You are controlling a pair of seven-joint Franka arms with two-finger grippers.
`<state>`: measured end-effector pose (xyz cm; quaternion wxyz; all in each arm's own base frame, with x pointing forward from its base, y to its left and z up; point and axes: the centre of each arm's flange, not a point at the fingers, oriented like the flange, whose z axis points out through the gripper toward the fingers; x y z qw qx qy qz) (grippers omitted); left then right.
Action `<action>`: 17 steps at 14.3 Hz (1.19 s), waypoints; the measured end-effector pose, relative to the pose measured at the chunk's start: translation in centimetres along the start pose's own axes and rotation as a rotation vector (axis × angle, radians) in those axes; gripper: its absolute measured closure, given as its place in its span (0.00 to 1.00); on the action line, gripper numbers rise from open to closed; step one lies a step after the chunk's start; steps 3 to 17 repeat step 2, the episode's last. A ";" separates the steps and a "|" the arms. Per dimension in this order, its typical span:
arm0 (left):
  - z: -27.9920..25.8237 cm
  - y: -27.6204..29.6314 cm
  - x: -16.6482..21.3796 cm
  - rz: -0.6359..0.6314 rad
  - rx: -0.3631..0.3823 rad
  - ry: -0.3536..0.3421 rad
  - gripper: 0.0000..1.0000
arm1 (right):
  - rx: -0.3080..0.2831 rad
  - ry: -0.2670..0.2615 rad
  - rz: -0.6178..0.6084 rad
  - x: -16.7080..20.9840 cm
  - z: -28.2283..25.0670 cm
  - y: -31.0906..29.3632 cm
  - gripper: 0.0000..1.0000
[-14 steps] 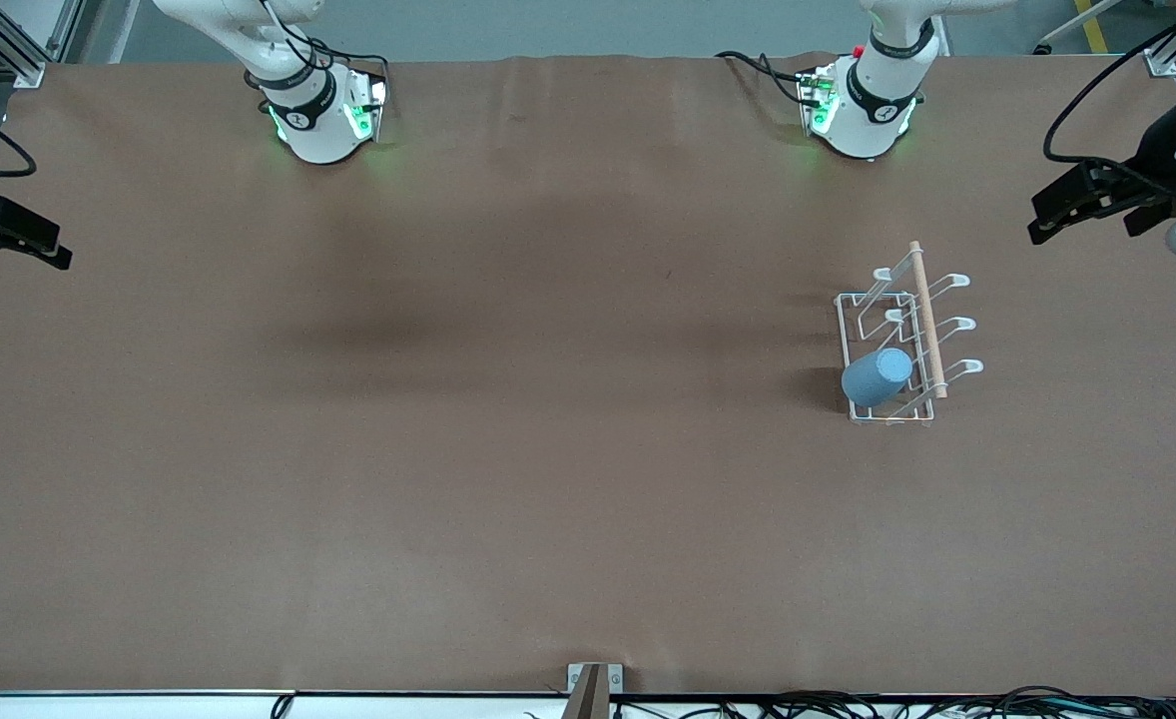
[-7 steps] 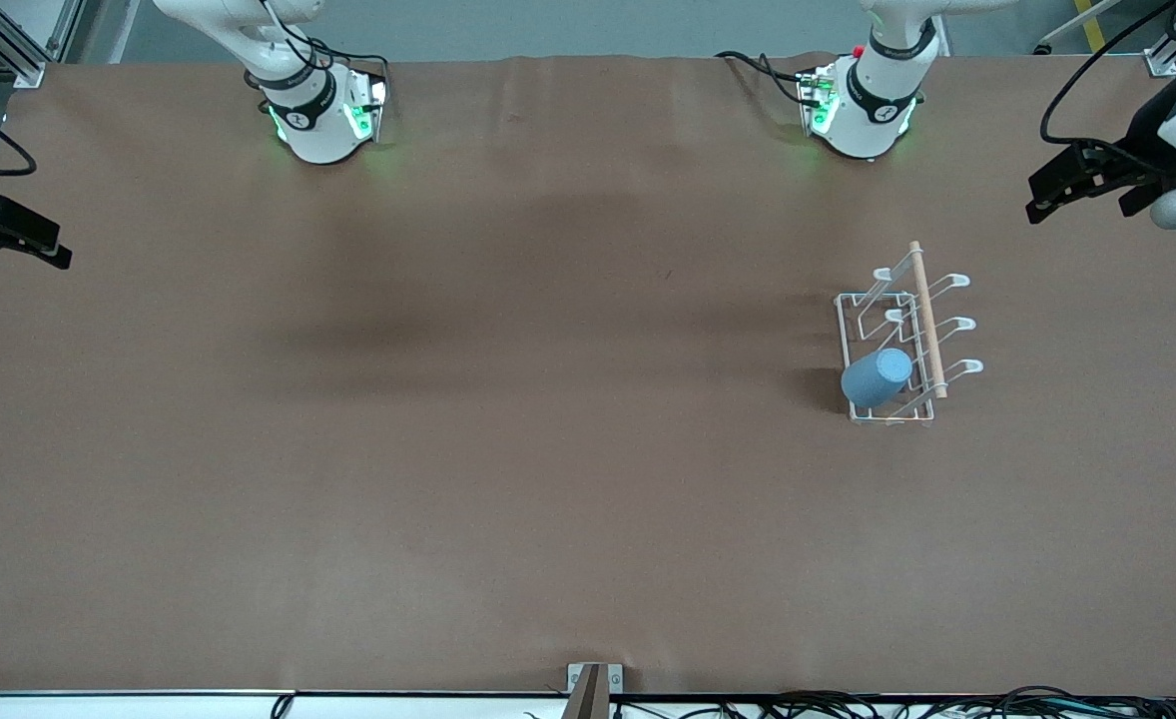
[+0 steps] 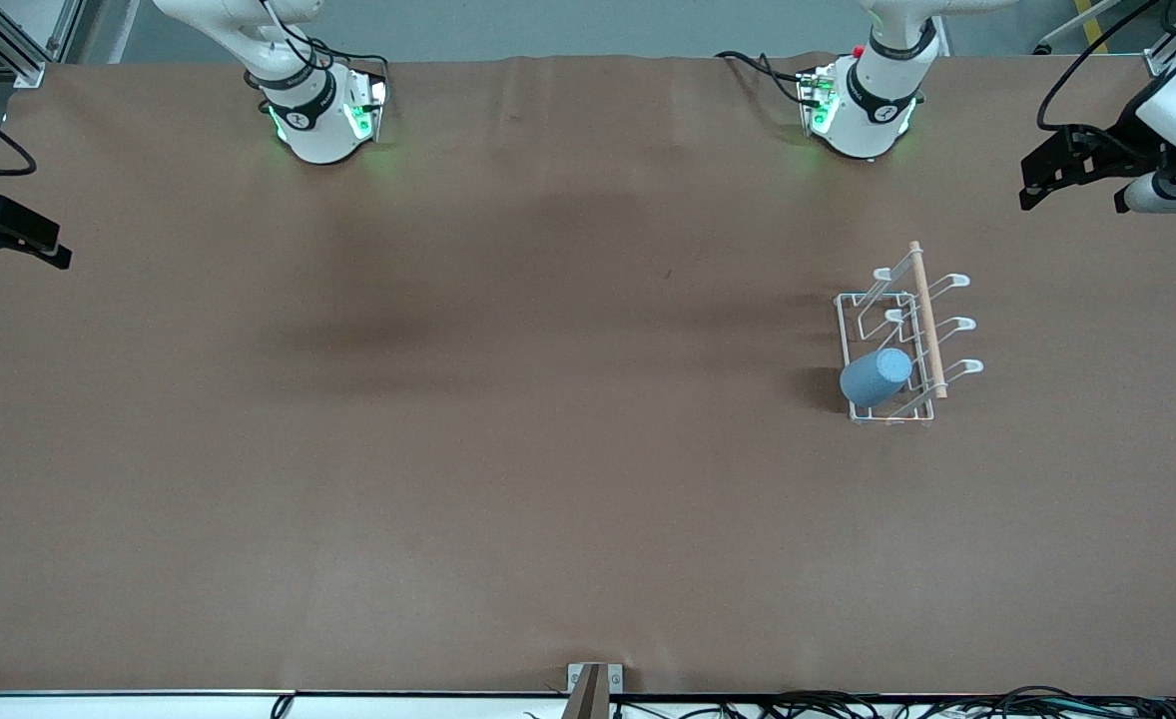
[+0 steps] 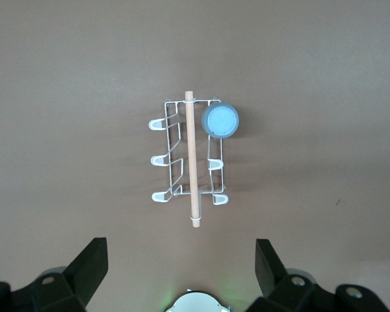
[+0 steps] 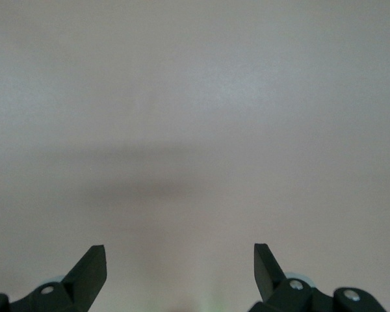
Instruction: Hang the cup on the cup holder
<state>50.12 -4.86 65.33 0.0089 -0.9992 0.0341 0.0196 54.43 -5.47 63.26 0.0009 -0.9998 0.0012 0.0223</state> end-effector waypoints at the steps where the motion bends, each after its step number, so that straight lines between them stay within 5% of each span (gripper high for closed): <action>1: 0.0 0.0 0.0 0.001 0.000 0.001 0.00 | 0.000 0.000 0.000 0.0 0.0 0.0 0.00; 17: 0.0 0.1 0.0 0.002 0.000 0.003 0.00 | 0.000 0.001 0.000 0.0 0.0 0.0 0.00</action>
